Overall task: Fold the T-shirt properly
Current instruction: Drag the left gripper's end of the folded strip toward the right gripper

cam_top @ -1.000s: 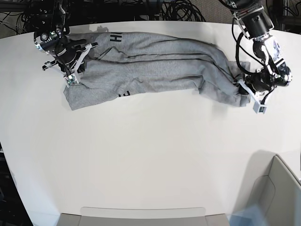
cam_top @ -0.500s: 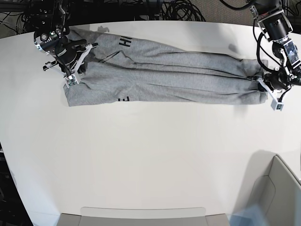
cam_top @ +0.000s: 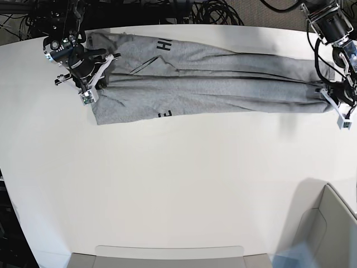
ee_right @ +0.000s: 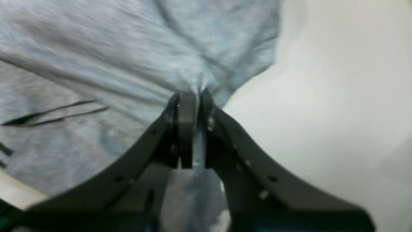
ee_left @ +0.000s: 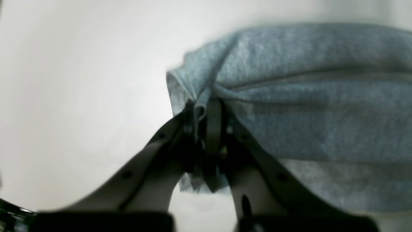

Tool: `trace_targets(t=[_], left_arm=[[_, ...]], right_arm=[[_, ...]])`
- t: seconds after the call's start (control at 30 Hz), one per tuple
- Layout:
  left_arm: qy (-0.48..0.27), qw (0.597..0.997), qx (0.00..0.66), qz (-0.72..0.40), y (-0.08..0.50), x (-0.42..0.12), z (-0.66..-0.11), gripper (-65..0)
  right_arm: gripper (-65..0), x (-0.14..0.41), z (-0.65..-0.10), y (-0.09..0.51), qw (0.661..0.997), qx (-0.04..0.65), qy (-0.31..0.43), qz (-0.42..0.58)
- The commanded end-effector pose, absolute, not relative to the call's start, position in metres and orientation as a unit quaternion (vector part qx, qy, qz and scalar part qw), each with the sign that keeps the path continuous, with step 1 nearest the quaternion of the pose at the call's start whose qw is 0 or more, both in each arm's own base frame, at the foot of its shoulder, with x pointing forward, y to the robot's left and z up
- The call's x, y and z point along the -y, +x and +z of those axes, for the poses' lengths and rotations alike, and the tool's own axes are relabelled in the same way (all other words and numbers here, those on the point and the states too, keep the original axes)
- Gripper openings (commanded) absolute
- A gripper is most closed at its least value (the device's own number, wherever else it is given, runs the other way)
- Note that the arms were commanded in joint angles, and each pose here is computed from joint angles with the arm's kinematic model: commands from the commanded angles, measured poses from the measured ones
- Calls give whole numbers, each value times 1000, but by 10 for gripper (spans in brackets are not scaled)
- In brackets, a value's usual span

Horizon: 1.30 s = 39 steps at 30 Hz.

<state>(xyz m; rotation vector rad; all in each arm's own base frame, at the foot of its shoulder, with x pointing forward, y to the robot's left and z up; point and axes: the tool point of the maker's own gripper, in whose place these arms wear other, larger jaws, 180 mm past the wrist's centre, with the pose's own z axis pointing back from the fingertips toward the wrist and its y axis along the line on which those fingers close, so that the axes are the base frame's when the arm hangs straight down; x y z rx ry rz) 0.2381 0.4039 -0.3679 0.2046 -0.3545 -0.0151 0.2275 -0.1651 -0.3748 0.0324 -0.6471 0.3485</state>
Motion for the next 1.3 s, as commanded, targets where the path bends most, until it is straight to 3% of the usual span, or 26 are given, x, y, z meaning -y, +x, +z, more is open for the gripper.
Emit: trace_targets(t=[0.0,0.57,0.83,1.07,1.27], left_arm=[[125,975,186,-10,244,-413,-350,-650],[123,973,195,-22,239,-393,-353,-650],[113,979,172,1,227,-408,-400,-650],[128,978,167,-5,225,-413,-404,-643],[131,975,178,3,232,-417,-397,-392]], right_arm=[[-568,164,-365,234,926,335,16,173],[-545,161,-364,238,925,341,20,168],[-545,161,-365,237,925,339,20,169],[-545,162,-365,237,926,338,19,169],[-546,161,-364,238,925,340,20,168]])
